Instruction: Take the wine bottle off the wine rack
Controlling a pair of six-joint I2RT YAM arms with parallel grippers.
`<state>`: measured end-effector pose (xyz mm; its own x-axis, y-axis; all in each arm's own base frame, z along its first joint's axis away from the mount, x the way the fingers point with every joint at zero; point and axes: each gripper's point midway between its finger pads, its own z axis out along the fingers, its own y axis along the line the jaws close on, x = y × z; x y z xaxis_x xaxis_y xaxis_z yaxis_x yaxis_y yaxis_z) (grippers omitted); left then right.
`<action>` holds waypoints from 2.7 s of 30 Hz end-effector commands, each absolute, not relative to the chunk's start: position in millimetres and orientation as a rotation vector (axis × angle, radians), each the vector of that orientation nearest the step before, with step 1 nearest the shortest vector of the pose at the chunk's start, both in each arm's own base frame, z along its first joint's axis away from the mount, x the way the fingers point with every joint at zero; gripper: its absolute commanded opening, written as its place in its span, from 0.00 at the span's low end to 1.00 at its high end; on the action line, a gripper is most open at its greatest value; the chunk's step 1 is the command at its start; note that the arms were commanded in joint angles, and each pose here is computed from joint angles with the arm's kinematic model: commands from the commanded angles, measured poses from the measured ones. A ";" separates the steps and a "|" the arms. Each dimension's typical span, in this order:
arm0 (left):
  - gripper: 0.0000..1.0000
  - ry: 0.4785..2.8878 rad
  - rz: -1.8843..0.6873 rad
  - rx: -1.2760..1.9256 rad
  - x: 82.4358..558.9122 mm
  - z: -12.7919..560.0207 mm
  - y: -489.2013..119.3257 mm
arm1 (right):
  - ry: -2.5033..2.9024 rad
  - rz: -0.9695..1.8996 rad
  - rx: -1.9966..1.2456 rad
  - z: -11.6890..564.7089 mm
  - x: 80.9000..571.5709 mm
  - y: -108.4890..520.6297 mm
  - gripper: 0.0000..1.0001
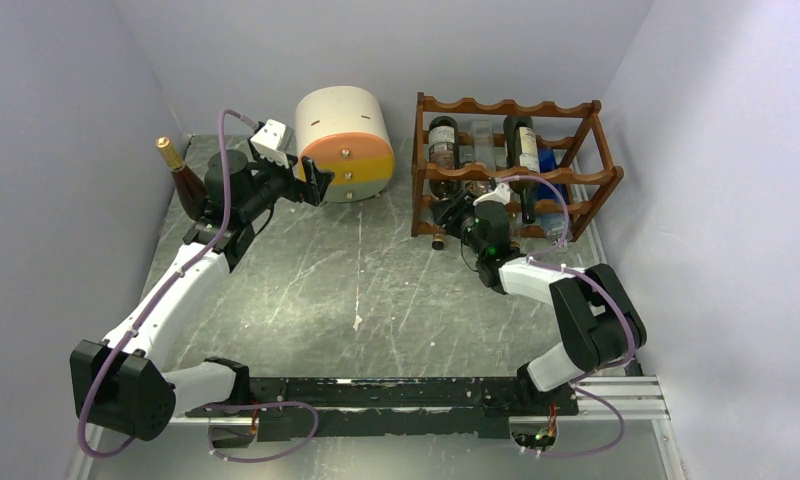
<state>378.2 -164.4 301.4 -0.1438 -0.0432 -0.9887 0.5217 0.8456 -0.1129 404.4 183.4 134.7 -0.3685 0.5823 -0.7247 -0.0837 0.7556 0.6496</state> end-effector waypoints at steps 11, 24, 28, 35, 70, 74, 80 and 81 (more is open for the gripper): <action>0.97 1.615 -0.536 0.394 380.3 315.6 -167.8 | 1.720 0.830 0.372 163.0 411.2 182.2 0.17; 0.97 1.619 -0.540 0.391 380.5 314.9 -168.1 | 1.667 0.875 0.322 182.0 383.6 181.0 0.00; 0.97 1.617 -0.538 0.389 380.1 315.0 -167.6 | 1.651 0.911 0.319 186.6 374.5 182.5 0.00; 0.97 1.620 -0.540 0.389 380.3 313.6 -167.8 | 1.656 0.951 0.295 189.8 353.7 186.9 0.00; 0.97 1.630 -0.595 0.395 377.6 308.7 -175.8 | 1.623 1.262 0.425 212.2 257.7 175.8 0.00; 0.97 1.634 -0.595 0.396 377.9 307.4 -176.4 | 1.585 1.317 0.455 221.6 252.2 174.8 0.00; 0.97 1.634 -0.603 0.403 376.6 307.2 -178.9 | 1.549 1.354 0.486 230.2 243.7 170.4 0.00; 0.97 1.634 -0.603 0.403 376.5 307.4 -179.2 | 1.553 1.355 0.497 229.6 242.7 169.4 0.00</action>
